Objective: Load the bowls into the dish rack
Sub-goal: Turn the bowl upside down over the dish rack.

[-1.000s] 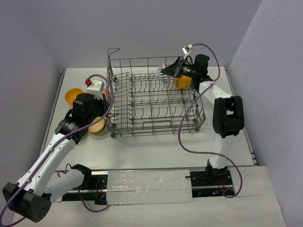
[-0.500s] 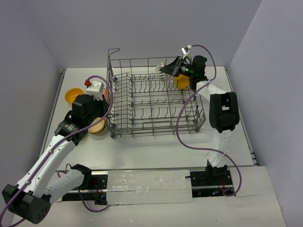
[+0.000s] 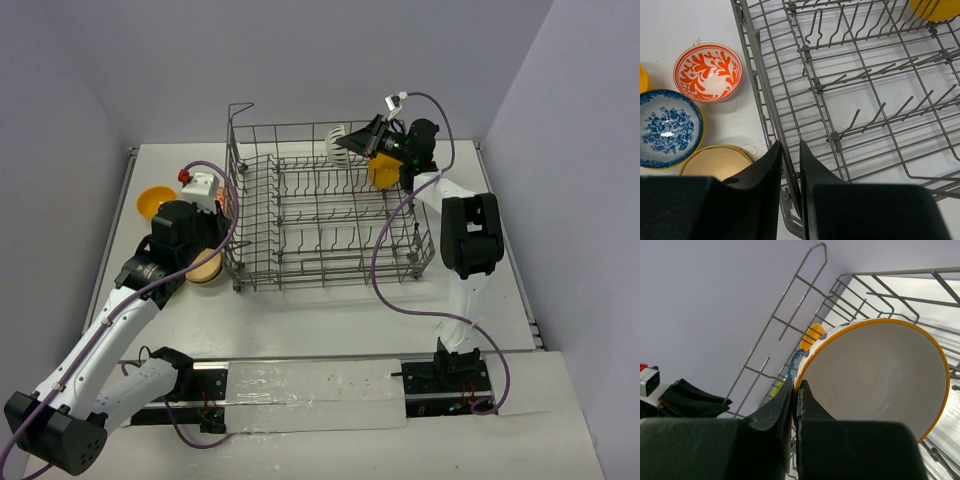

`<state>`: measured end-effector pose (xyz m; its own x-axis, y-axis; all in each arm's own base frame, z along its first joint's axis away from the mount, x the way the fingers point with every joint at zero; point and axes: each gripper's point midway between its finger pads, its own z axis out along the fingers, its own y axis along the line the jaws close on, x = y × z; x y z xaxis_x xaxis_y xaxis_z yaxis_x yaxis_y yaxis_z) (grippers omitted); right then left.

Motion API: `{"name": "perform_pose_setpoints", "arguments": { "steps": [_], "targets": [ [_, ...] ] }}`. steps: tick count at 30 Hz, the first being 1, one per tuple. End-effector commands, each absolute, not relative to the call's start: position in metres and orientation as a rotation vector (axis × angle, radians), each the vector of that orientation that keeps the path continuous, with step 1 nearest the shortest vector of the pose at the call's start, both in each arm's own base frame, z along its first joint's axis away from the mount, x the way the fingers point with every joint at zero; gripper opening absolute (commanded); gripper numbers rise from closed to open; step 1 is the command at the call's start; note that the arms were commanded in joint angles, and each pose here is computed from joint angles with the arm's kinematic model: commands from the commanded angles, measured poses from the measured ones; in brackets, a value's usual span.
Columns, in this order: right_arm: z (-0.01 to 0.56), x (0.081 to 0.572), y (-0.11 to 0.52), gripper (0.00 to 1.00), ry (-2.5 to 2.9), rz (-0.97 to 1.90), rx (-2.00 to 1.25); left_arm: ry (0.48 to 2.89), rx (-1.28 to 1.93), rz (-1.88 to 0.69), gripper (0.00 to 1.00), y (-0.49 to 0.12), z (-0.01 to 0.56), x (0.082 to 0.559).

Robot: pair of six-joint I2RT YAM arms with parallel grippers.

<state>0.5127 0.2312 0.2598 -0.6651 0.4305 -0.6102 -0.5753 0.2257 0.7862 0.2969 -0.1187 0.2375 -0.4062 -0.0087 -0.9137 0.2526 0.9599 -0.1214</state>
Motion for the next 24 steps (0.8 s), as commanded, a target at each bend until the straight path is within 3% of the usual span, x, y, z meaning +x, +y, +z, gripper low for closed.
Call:
{"name": "perform_pose_setpoints", "arguments": {
  "steps": [1, 24],
  "targets": [
    [0.284, 0.507, 0.235, 0.00, 1.578, 1.579, -0.219, 1.965, 0.266, -0.330, 0.00, -0.127, 0.238, 0.288],
    [0.231, 0.511, 0.246, 0.00, 1.696, 1.545, -0.155, 1.957, 0.272, -0.342, 0.00, -0.129, 0.239, 0.286]
  ]
}}
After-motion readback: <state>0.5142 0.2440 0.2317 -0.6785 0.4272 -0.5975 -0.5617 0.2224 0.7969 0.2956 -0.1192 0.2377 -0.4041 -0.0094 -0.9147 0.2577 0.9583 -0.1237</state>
